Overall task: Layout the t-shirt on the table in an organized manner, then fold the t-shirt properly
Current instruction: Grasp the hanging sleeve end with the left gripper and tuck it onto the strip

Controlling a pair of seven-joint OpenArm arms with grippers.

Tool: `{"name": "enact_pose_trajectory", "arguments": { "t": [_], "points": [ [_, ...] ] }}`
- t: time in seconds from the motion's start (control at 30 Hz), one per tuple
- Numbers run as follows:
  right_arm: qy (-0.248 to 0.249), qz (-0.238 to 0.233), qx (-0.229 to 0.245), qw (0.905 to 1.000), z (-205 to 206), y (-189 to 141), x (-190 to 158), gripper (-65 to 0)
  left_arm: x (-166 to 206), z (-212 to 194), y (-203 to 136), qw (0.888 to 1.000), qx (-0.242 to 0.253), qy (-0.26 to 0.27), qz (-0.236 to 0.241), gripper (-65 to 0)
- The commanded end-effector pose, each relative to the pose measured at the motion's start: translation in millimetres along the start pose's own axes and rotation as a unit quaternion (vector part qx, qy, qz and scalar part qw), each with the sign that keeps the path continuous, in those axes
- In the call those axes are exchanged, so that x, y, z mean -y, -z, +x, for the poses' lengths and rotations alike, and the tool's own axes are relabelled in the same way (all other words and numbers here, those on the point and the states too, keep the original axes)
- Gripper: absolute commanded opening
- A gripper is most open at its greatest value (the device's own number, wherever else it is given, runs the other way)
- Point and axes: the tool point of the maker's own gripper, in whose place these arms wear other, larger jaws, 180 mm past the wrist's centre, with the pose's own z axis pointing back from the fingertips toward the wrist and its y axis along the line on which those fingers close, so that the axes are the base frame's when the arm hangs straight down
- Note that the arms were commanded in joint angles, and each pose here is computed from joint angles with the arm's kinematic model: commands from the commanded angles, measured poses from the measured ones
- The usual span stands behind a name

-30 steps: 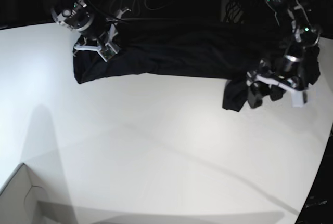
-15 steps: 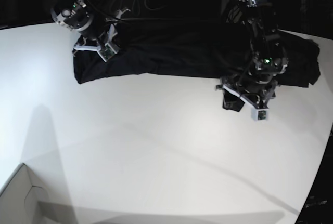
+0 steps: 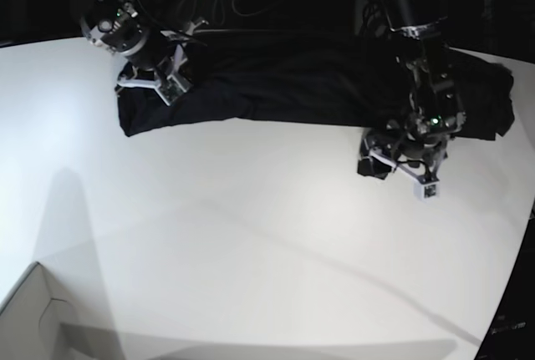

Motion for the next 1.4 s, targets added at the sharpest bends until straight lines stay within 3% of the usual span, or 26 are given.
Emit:
{"name": "enact_pose_trajectory", "arguments": {
  "t": [0.0, 0.1, 0.3, 0.33, 0.57, 0.63, 0.97, 1.17, 1.37],
  "points": [
    [0.001, -0.005, 0.016, 0.9999, 7.9, -2.7, 3.2, -65.0, -0.5, 12.2, -0.2, 1.000, 0.015, 0.004, -0.002, -22.5],
    [0.000, -0.005, 0.017, 0.9998, 8.8, -2.4, 4.0, -65.0, -1.7, 8.0, 1.9, 1.000, 0.008, 0.005, -0.003, -26.4],
    [0.001, -0.004, 0.019, 0.9998, 10.3, -1.7, 2.7, -65.0, -6.4, 22.3, -5.7, 1.000, 0.030, 0.006, 0.000, -63.1],
    [0.001, -0.004, 0.019, 0.9998, 10.3, -1.7, 2.7, -65.0, -8.6, 26.2, -9.4, 0.999, 0.037, 0.006, 0.003, -65.0],
    [0.001, -0.004, 0.019, 0.9998, 10.5, -1.6, 2.4, -65.0, -31.9, 66.3, -66.8, 0.991, 0.128, -0.031, 0.031, -65.0],
    [0.001, -0.004, 0.019, 0.9998, 10.5, -1.6, 2.4, -65.0, -43.1, 67.7, -85.2, 0.989, 0.135, -0.046, 0.038, -65.0],
    [0.001, -0.002, 0.018, 0.9998, 9.6, -1.7, 1.1, -65.0, -144.1, 26.6, -163.0, 0.965, 0.163, -0.179, 0.102, -65.0],
    [0.003, -0.002, 0.017, 0.9998, 8.8, -1.5, 0.2, -65.0, -172.1, 3.7, -153.8, 0.962, 0.134, -0.215, 0.105, -64.9],
    [0.003, -0.001, 0.017, 0.9999, 8.3, -1.6, -0.2, -65.0, -173.3, 4.4, -150.1, 0.960, 0.136, -0.229, 0.090, -64.9]
  ]
}}
